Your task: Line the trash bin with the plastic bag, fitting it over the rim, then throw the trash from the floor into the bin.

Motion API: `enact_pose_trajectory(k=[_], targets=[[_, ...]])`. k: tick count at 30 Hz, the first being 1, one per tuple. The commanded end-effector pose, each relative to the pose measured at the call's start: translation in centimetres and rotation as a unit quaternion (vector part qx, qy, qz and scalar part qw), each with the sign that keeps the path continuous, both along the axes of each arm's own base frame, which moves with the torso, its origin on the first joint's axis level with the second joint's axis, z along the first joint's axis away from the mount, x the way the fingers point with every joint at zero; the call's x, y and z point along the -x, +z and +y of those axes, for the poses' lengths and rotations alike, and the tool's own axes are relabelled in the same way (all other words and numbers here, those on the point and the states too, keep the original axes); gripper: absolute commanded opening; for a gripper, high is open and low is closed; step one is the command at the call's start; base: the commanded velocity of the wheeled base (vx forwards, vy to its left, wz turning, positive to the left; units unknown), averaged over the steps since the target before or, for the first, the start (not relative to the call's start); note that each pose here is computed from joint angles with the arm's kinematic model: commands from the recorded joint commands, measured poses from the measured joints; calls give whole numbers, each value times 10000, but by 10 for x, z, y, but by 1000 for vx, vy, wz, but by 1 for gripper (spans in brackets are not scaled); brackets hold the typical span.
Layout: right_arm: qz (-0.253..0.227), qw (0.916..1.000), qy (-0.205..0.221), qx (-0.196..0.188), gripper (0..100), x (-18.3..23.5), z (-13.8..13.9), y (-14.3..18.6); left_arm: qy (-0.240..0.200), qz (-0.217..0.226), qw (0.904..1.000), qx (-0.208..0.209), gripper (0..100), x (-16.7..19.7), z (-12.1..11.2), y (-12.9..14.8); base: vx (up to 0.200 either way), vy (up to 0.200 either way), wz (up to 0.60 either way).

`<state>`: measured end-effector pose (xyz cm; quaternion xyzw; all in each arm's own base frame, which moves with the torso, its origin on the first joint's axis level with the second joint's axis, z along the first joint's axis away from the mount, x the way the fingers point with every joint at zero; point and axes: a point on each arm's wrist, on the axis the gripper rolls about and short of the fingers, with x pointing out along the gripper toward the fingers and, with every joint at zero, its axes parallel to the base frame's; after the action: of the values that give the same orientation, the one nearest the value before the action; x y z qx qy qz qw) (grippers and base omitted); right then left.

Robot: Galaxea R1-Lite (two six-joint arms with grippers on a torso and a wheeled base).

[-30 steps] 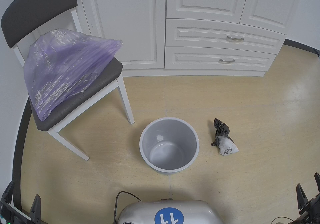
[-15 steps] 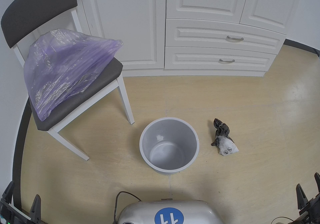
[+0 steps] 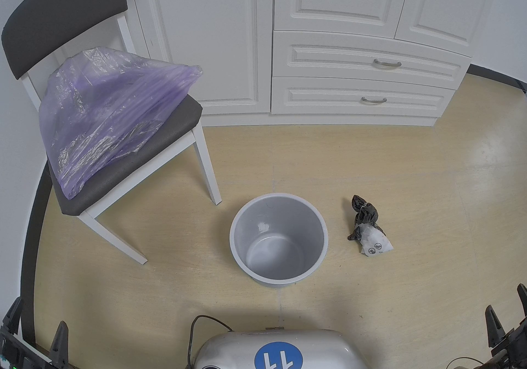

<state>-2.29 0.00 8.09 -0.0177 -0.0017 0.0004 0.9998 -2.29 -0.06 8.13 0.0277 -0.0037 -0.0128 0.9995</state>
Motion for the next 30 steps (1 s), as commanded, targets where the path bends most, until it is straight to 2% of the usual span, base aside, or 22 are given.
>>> enact_pose_trajectory(k=[1, 5, 6, 8, 11, 13, 15, 16, 17, 18, 19, 20, 21, 25, 30], targets=[[2, 10000, -4, 7, 100, 0, 0, -5, -17, -6, 10000, -23, 100, 0, 0, -5, 0, 0, 0], [-6, 9999, -34, -169, 100, 0, 0, -5, 29, 12, 10000, 85, 100, 0, 0, -5, 0, 0, 0], [-9, 9993, -95, -369, 100, 0, -1, -5, 226, 19, 9987, 446, 100, 0, 1, -5, 0, 0, 0], [-18, 9993, -125, -346, 100, 0, -1, -5, 331, -2, 9977, 585, 100, 0, 1, -4, 0, 0, 0], [-17, 9995, -141, -269, 100, 0, -1, -5, 331, -17, 9980, 540, 100, 0, 1, -5, 0, 0, 0], [-67, 10000, -35, 23, 100, 0, 0, -4, 287, -52, 9993, 242, 100, 0, 1, -4, 0, 0, 0], [-75, 10000, -4, -15, 100, 0, 0, -4, 105, -465, 9989, 13, 100, 1, 0, 7, 0, 0, 0], [-90, 10000, 12, -38, 100, 0, 0, -3, 94, -679, 9976, 54, 100, 2, 0, 13, 0, 0, 0], [-183, 9997, -16, -154, 100, 0, 0, -1, 11, -1170, 9928, 272, 100, 8, 0, 31, 0, 0, 0], [-213, 9996, -15, -184, 100, 1, 0, 0, 2, -1245, 9917, 318, 100, 9, 0, 33, 0, 0, 0], [-833, 9928, 40, -864, 100, 6, 0, 22, -84, -1549, 9844, 825, 100, 15, 0, 48, 0, 0, 0], [-1164, 9855, 175, -1220, 100, 12, 0, 37, -92, -1502, 9850, 847, 100, 16, 0, 49, 0, 0, 0], [-1240, 9824, 230, -1381, 100, 14, 0, 45, -91, -1397, 9869, 800, 100, 16, 0, 48, 0, 0, 0], [-855, 9891, 255, -1171, 100, 12, 0, 51, -82, -1050, 9924, 635, 100, 15, 0, 45, 0, 0, 0], [-164, 9969, 378, -669, 100, -2, 1, 63, -261, -965, 9932, 605, 100, 12, 2, 78, 0, 0, 0]])
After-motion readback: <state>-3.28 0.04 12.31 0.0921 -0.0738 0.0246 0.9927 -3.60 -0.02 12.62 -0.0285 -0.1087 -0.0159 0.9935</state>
